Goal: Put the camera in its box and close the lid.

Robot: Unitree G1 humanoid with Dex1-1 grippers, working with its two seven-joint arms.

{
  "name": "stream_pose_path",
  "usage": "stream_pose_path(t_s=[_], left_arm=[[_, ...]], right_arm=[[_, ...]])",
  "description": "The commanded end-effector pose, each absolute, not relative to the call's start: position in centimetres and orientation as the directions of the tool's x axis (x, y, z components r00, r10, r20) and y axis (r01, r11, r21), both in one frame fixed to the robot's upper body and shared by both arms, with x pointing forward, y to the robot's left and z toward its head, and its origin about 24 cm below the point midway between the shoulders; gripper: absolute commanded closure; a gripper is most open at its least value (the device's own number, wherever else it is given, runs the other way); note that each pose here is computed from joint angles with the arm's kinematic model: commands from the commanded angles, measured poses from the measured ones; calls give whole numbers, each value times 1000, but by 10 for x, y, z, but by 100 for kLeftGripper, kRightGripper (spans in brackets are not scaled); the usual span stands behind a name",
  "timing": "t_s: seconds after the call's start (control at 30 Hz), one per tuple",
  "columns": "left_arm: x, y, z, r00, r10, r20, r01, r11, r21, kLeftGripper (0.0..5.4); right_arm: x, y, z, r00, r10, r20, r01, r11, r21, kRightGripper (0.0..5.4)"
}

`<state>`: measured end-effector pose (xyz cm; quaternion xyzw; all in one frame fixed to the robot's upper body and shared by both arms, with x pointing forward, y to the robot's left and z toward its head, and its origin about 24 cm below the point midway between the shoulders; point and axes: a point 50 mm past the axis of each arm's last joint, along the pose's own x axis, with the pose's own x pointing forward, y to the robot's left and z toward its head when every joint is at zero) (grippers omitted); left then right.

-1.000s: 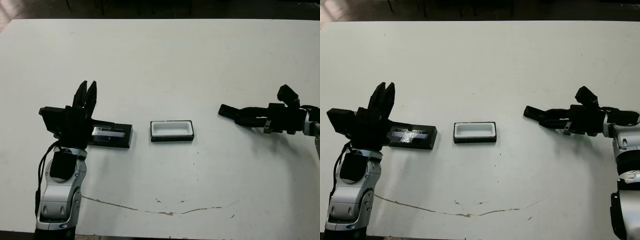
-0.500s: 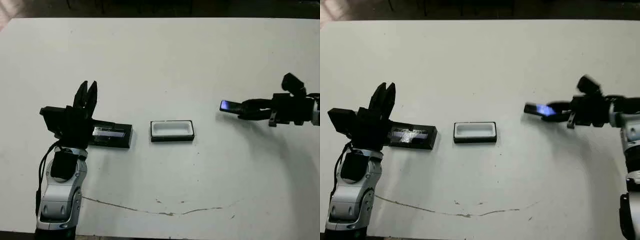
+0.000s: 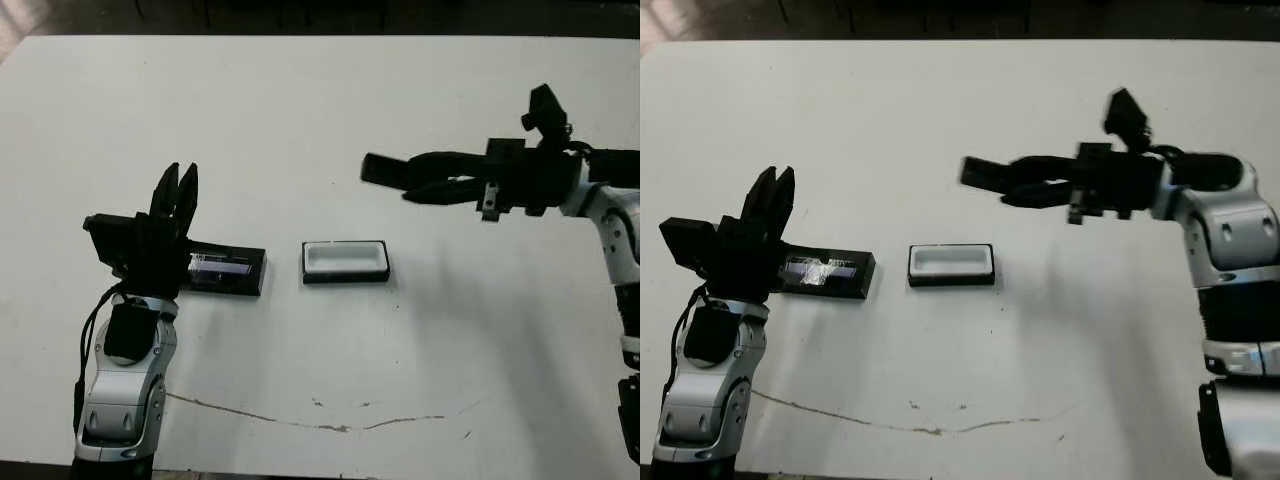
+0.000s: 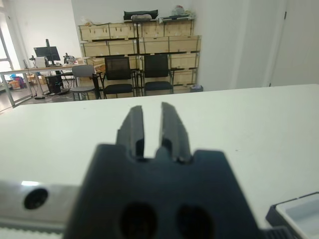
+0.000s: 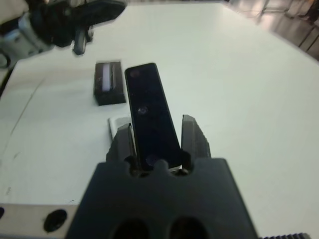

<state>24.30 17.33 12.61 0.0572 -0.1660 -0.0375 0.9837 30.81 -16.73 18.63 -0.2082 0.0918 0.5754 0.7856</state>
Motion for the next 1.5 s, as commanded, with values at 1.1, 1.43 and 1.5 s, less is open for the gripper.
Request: stream_pose_path(t_s=[1.1, 1.43, 1.5], left_arm=[[243, 169, 117, 950, -98, 297, 62, 990, 128, 540], [243, 171, 117, 951, -90, 294, 53, 990, 132, 540], [243, 171, 116, 951, -92, 294, 55, 990, 131, 540]], right_arm=[[305, -130, 157, 259, 700, -665, -959, 103, -265, 519], [304, -130, 154, 259, 684, -682, -959, 96, -267, 519], [305, -130, 153, 266, 679, -685, -958, 104, -268, 519]])
